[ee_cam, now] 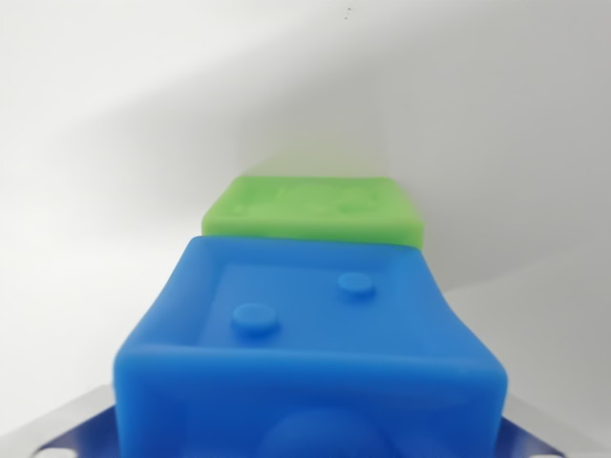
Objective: Stack cube
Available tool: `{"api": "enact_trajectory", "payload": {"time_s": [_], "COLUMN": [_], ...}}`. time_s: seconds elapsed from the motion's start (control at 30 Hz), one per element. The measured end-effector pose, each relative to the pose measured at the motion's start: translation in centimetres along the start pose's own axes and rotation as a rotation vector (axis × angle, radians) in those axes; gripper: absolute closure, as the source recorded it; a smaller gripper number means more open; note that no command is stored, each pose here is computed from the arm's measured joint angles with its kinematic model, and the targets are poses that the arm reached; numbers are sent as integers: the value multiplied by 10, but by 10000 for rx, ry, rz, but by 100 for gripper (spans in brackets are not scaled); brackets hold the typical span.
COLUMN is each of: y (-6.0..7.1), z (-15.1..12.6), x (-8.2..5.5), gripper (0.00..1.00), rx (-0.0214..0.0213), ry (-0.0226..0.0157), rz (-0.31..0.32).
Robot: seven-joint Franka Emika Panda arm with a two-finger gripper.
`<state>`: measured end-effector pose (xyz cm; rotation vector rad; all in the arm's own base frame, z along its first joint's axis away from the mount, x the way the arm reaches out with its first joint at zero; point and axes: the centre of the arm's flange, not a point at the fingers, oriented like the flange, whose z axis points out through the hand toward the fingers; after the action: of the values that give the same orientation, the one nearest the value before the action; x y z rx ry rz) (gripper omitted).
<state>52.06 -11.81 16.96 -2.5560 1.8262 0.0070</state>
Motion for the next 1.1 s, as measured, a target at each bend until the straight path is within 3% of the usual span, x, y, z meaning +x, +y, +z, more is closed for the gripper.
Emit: {"api": "enact_trajectory", "payload": {"time_s": [0.9, 1.1], "y": [0, -1], "z": [0, -6], "x": [0, 0], "gripper": [0, 0], "rx": [0, 16], "ry": [1, 14], "rz": [-5, -5]}}
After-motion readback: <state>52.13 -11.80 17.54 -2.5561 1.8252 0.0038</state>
